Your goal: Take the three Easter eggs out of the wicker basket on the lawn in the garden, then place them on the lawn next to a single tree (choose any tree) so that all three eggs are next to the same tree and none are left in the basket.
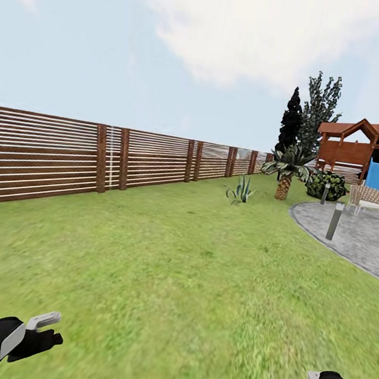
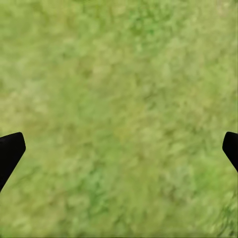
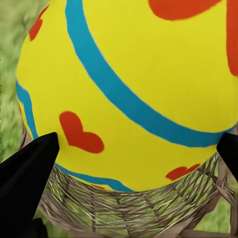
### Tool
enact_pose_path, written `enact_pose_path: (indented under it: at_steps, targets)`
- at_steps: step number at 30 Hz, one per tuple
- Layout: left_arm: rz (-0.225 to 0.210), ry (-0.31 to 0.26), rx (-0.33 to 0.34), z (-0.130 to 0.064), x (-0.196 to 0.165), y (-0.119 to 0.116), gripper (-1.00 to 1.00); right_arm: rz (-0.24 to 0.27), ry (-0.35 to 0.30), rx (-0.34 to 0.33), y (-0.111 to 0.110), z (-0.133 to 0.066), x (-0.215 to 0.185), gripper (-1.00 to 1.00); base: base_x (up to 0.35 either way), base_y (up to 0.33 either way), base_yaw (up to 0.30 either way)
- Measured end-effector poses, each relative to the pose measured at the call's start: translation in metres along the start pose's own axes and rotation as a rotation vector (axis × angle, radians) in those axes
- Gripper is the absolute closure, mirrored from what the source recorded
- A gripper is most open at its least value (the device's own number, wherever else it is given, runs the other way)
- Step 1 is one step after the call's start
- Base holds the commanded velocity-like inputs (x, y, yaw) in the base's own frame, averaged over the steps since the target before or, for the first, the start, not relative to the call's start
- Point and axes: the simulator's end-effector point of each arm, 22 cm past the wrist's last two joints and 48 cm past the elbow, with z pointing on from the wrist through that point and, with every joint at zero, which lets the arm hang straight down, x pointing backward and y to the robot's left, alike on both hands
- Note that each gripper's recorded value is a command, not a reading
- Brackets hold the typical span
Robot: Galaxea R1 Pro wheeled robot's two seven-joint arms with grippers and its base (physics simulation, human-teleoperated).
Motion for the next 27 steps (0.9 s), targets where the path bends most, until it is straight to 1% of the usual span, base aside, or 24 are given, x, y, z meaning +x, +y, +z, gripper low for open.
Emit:
enact_pose_path:
  at_steps: [12,22,27]
  targets:
    - [0.0,-0.001,0.0,-0.017,-0.012,-0.005,-1.0,0.002,0.0,-0.001,-0.004,-0.018,-0.01,1.0,0.0,0.0,0.0]
    - [-0.002,-0.001,0.001,-0.017,-0.012,-0.005,-1.0,0.005,-0.003,-0.003,-0.004,-0.019,-0.011,1.0,0.0,0.313,-0.001]
    - [0.0,0.0,0.001,-0.017,-0.012,-0.005,-1.0,0.008,-0.008,-0.011,-0.003,-0.019,-0.012,1.0,0.0,0.33,-0.217]
